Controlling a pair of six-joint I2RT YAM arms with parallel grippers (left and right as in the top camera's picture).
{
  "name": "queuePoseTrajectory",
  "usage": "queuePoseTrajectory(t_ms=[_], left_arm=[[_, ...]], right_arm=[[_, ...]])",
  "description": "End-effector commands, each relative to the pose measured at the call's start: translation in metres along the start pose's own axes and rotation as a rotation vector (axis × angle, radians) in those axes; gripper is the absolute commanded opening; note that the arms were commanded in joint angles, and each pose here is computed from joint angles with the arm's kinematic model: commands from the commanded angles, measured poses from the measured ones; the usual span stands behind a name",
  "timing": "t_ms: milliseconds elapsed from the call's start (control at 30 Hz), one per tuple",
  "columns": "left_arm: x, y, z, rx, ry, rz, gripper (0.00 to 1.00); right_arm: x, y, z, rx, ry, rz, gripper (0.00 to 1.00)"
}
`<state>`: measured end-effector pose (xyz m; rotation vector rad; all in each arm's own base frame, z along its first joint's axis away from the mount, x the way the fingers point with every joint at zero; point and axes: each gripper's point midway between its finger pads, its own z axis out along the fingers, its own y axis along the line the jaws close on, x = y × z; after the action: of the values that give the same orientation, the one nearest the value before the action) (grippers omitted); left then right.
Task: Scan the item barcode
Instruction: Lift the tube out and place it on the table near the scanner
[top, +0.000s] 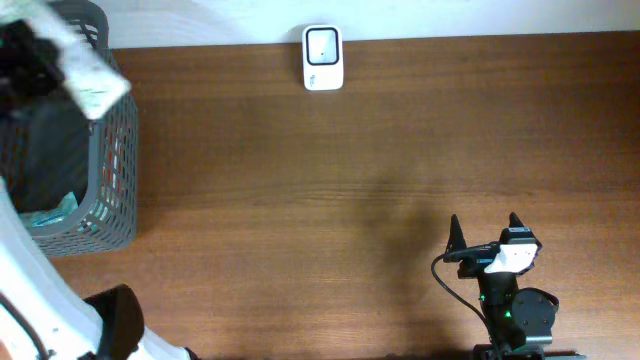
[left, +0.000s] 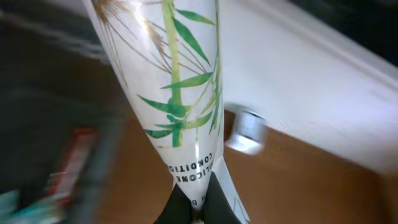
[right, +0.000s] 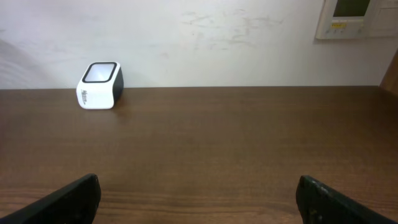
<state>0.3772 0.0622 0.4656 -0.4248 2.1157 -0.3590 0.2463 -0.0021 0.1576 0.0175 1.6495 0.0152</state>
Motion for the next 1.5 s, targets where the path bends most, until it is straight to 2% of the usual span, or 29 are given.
queuePoseTrajectory(t_ms=[0,67,167,200,300,367,500,667,833,1000,1033,1067,1100,1167,1200,1233,1267,1367,1400,1467], left_arm=[[0.034,-0.101,0.0,0.322,0.097,0.154,0.0],[0.061,-0.135,0.027,0.318,0.159,0.234,0.0],[0.093,-0.163,0.073,0.253,0.222,0.321,0.0],[0.112,-0.174,0.095,0.223,0.267,0.315,0.0],[0.155,-0.185,0.146,0.09,0.362,0.174,0.0],[0.208,-0.199,0.193,0.053,0.467,0.203,0.0],[0.277,-0.207,0.249,0.017,0.586,0.261,0.0],[0.362,-0.19,0.311,-0.065,0.719,0.319,0.0],[0.403,-0.168,0.331,-0.131,0.804,0.342,0.0],[0.424,-0.174,0.315,-0.105,0.881,0.409,0.0],[0.429,-0.174,0.311,-0.11,0.895,0.421,0.04],[0.432,-0.176,0.308,-0.1,0.901,0.444,0.18],[0.433,-0.178,0.308,-0.087,0.903,0.469,0.32],[0.424,-0.178,0.302,-0.083,0.9,0.473,0.43],[0.413,-0.179,0.298,-0.081,0.888,0.463,0.44],[0.388,-0.183,0.29,-0.063,0.845,0.441,0.55],[0.361,-0.191,0.282,-0.033,0.79,0.419,0.72],[0.267,-0.219,0.244,0.092,0.555,0.351,0.74],[0.219,-0.225,0.221,0.146,0.428,0.331,0.76],[0.139,-0.203,0.188,0.092,0.21,0.287,0.8]], right_arm=[[0.003,0.001,0.0,-0.003,0.004,-0.004,0.99],[0.003,0.001,0.0,-0.003,0.004,-0.004,0.99],[0.003,0.001,0.0,-0.003,0.004,-0.004,0.99],[0.003,0.001,0.0,-0.003,0.004,-0.004,0.99],[0.003,0.001,0.0,-0.003,0.004,-0.004,0.99],[0.003,0.001,0.0,-0.003,0.004,-0.004,0.99],[0.003,0.001,0.0,-0.003,0.004,-0.004,0.99],[0.003,0.001,0.0,-0.003,0.004,-0.004,0.99],[0.003,0.001,0.0,-0.003,0.004,-0.004,0.99],[0.003,0.001,0.0,-0.003,0.004,-0.004,0.99],[0.003,0.001,0.0,-0.003,0.004,-0.004,0.99],[0.003,0.001,0.0,-0.003,0.004,-0.004,0.99],[0.003,0.001,0.0,-0.003,0.004,-0.004,0.99],[0.003,0.001,0.0,-0.003,0.004,-0.004,0.99],[0.003,0.001,0.0,-0.003,0.004,-0.004,0.99],[0.003,0.001,0.0,-0.003,0.004,-0.004,0.99],[0.003,0.001,0.0,-0.003,0.004,-0.004,0.99],[0.003,0.001,0.0,-0.003,0.004,-0.004,0.99],[0.003,0.001,0.0,-0.003,0.004,-0.004,0.99],[0.003,0.001,0.0,-0.003,0.004,-0.004,0.99]])
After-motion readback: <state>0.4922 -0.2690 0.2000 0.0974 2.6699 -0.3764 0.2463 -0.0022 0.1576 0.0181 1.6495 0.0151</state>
